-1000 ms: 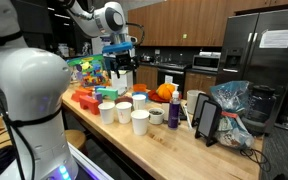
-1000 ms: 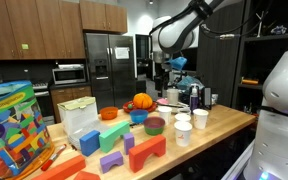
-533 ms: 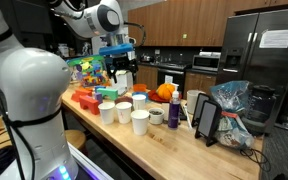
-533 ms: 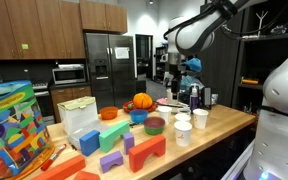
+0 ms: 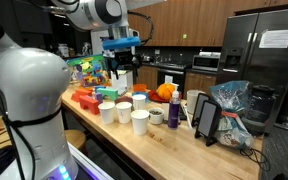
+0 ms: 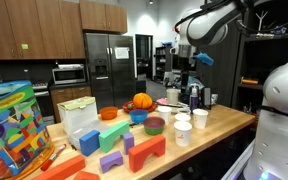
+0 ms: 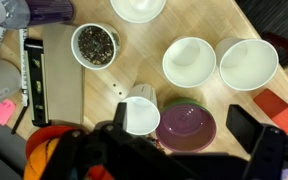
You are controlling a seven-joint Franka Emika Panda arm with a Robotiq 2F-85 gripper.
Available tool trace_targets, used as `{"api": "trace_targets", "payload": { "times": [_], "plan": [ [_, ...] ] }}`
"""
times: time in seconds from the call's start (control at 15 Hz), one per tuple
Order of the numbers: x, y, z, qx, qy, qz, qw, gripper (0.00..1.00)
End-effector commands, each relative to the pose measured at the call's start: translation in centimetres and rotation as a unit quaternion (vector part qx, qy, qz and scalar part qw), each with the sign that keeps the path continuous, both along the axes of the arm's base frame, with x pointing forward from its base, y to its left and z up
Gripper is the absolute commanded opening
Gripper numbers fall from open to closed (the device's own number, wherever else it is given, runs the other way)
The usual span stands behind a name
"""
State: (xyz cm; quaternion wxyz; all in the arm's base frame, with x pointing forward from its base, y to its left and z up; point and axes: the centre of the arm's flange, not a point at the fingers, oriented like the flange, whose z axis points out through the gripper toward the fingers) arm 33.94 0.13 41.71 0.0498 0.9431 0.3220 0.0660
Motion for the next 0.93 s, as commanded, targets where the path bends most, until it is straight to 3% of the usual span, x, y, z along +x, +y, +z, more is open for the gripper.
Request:
{"api": "trace_targets", "payload": {
  "times": [0.0,0.2,0.27,0.87],
  "plan": [
    [-4.4,-0.6,-1.8,-0.005,-0.003,0.030,0.9995,1.00],
    [-4.1,-0.8,-1.8,-0.025,-0.028,0.031,0.9988,1.00],
    [-0.2,-0.2,0.6,-0.011,-0.007,0.027,0.9995,1.00],
    [0.5,-0.1,0.8,-0.015,-0.003,0.026,0.9995,1.00]
  ]
}}
